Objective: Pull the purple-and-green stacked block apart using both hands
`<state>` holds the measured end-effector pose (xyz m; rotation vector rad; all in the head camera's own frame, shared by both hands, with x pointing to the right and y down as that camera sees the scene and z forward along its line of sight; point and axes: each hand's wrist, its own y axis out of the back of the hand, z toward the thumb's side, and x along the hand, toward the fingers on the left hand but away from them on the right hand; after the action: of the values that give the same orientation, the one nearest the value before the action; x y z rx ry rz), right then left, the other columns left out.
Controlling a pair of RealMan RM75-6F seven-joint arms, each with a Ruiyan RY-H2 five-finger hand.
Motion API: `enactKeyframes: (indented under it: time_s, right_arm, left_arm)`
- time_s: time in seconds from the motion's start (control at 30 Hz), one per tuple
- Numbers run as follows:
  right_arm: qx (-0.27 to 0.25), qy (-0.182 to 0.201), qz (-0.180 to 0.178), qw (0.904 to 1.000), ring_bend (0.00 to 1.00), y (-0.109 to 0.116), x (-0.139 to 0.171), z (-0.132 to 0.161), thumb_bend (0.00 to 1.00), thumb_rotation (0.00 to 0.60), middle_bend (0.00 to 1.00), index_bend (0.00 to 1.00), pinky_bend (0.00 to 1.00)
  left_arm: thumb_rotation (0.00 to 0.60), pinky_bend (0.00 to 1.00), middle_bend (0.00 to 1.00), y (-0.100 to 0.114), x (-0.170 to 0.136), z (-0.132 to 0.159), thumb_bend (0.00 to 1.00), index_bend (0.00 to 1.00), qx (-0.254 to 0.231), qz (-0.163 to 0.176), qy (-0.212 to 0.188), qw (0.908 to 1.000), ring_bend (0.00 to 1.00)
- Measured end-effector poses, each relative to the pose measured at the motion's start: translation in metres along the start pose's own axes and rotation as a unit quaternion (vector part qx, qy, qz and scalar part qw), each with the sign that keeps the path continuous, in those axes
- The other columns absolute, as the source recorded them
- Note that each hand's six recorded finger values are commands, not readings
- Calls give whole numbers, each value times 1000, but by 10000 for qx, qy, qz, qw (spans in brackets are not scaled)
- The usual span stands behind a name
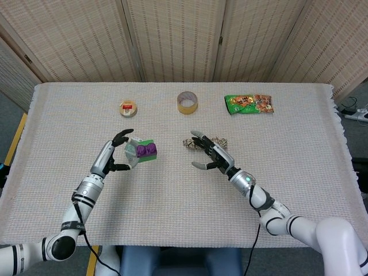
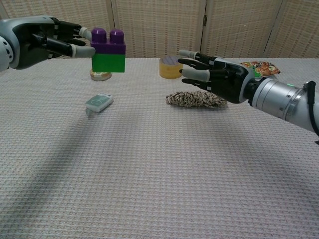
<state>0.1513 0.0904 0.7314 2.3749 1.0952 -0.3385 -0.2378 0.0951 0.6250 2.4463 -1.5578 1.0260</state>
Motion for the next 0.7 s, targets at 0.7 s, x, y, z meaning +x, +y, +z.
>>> enactKeyframes:
  time_s: [0.7]
  right_arm:
    - [-909, -82, 664, 9936, 0, -42, -15, -4, 294, 600, 0, 60, 0]
  left_arm:
    - [600, 11, 161, -19, -2, 2, 547, 651, -792, 111, -168, 9967, 0]
